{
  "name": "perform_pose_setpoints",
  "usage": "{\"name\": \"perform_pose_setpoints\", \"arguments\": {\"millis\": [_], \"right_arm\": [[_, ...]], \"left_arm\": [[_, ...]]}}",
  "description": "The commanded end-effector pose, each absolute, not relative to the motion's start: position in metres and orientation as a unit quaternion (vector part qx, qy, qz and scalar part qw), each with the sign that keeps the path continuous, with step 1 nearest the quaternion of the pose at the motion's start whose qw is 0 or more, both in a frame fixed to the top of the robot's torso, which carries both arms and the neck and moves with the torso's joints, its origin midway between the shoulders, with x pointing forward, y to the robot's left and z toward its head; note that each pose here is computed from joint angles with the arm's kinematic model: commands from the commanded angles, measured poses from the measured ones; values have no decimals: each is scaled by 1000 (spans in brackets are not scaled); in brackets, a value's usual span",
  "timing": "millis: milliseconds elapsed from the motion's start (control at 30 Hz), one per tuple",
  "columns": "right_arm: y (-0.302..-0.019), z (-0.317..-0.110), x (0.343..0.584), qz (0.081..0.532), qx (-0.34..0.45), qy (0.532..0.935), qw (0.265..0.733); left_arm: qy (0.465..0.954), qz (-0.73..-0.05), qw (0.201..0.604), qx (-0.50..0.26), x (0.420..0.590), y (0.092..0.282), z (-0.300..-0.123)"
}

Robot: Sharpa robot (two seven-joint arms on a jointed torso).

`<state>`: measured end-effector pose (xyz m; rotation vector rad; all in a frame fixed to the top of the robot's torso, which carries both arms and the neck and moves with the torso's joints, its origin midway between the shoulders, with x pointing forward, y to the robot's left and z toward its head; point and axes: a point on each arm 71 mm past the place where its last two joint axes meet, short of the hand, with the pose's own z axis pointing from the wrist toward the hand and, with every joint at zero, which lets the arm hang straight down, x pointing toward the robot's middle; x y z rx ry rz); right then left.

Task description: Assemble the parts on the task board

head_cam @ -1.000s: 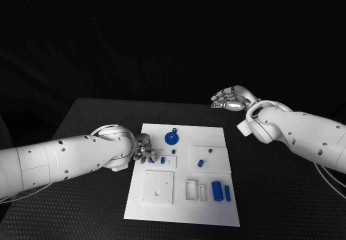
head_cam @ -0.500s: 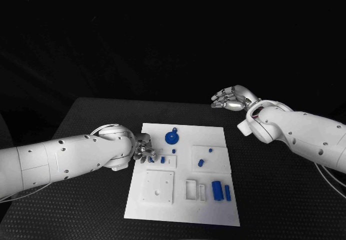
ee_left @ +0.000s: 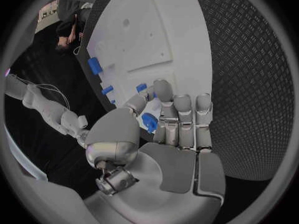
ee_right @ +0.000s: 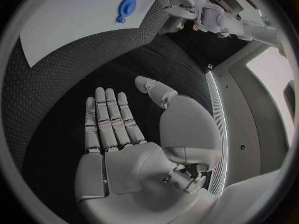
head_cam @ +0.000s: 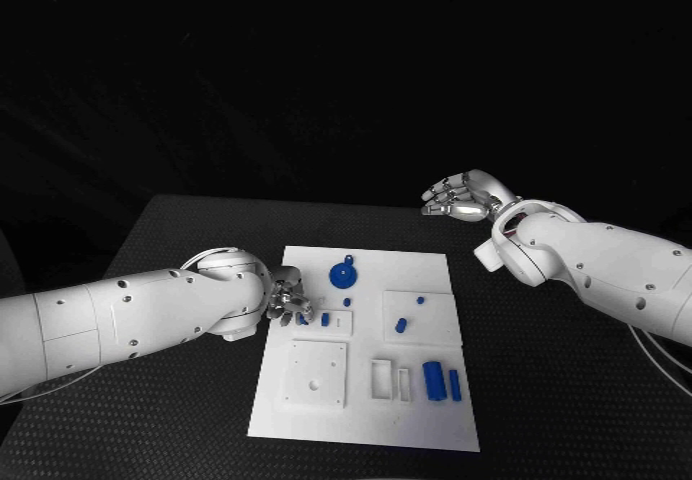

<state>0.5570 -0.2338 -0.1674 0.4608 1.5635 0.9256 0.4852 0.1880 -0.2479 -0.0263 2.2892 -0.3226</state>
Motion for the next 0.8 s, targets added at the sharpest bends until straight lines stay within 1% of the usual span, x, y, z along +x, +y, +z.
{"name": "perform_pose_setpoints", "arguments": {"millis": [33, 400, 800], "right_arm": [[-231, -167, 556, 405, 193, 673, 588], [-232, -167, 556, 405, 194, 673, 588], [-232, -167, 556, 405, 194, 673, 587]], "left_arm": [[912, -119, 392, -2, 483, 187, -254], [918, -115, 379, 5, 480, 185, -259], [919, -114, 378, 4, 480, 186, -259]]}}
